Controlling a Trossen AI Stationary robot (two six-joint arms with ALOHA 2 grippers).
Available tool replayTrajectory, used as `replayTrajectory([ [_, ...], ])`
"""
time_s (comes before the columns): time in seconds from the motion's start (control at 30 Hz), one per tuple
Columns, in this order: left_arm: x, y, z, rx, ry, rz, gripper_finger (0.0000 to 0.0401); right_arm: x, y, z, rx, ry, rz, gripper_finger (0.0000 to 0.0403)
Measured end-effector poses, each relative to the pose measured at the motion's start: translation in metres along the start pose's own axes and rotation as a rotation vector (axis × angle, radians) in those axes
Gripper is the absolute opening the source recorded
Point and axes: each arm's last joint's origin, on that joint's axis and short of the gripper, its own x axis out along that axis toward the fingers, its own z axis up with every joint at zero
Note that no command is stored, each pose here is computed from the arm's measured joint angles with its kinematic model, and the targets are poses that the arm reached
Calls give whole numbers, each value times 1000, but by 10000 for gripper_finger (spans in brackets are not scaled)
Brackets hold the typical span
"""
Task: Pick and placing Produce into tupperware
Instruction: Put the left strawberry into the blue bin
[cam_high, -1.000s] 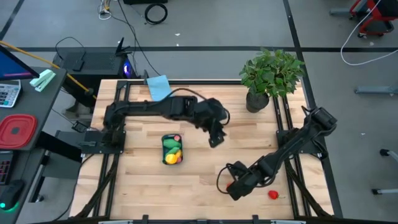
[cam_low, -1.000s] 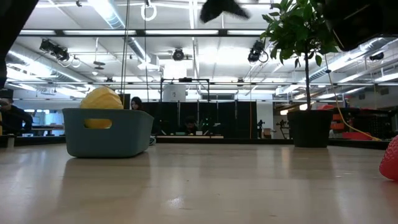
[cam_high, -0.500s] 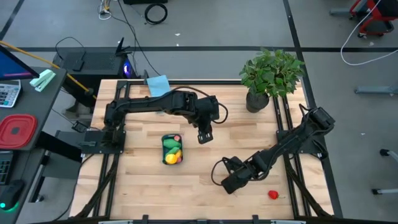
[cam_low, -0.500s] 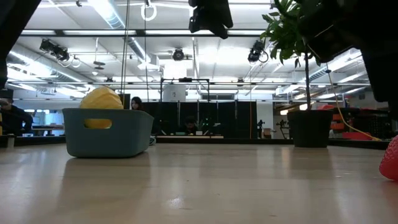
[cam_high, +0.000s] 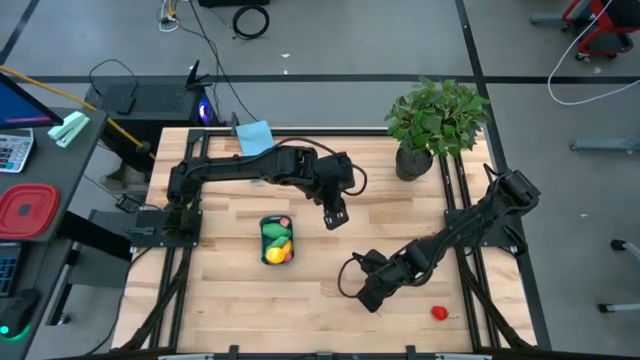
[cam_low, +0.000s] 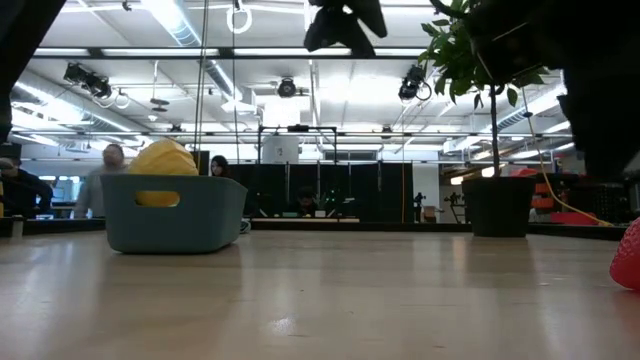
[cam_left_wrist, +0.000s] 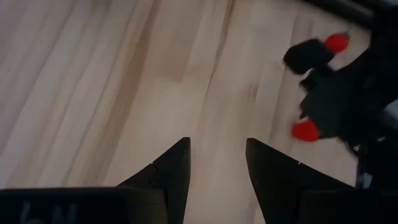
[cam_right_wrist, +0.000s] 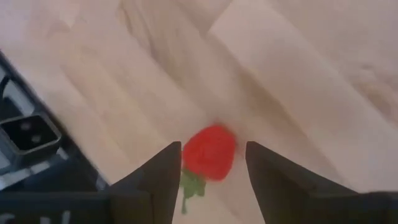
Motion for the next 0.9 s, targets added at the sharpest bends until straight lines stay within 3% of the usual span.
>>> replayTrajectory([
  [0.33,-2,-7,19,-14,-195,-70,162,-1,2,-2,80,18,18,190],
  [0.9,-14,-17,47,3,-512,-183,162,-1,7,-18,106,5,46,188],
])
